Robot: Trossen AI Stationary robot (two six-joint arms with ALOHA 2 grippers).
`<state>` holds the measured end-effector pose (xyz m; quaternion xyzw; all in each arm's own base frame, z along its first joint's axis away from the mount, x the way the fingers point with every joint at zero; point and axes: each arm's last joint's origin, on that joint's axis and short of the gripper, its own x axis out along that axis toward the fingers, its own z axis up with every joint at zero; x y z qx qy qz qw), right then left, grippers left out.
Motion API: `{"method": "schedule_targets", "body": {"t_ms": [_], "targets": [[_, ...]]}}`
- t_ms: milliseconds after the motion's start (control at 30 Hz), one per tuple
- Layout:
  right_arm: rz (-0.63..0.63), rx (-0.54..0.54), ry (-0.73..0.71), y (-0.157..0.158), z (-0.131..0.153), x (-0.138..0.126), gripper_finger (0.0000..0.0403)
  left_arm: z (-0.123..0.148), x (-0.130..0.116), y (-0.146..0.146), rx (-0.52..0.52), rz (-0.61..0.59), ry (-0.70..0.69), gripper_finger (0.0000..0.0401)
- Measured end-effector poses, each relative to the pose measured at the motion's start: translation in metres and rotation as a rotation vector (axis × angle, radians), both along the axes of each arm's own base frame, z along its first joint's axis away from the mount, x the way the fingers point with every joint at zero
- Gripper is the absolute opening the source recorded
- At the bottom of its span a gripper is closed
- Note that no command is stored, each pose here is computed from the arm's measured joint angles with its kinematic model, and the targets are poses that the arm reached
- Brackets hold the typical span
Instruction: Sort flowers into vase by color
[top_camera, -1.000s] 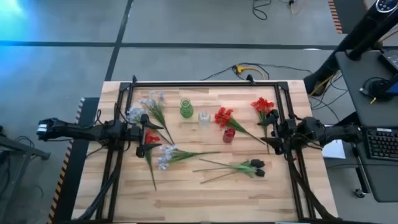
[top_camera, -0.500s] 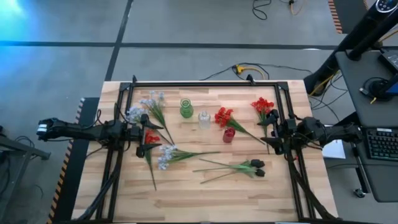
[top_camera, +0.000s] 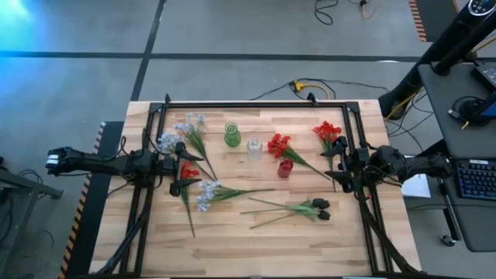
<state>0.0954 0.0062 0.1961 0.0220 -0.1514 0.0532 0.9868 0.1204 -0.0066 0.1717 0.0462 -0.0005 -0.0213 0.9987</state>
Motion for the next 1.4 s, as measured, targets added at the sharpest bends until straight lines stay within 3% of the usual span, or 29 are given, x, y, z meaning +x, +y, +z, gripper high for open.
{"method": "schedule_targets", "body": {"t_ms": [1300, 1400], "targets": [[0.000, 0.001, 0.000, 0.0000, 0.0000, 0.0000, 0.0299, -0.0001, 0.0000, 0.0000, 0.000, 0.000, 0.000, 0.0327], [0.014, 0.044, -0.018, -0.0001, 0.0021, -0.0007, 0.0299, 0.0000, 0.0000, 0.0000, 0.000, 0.001, 0.000, 0.0327]]}}
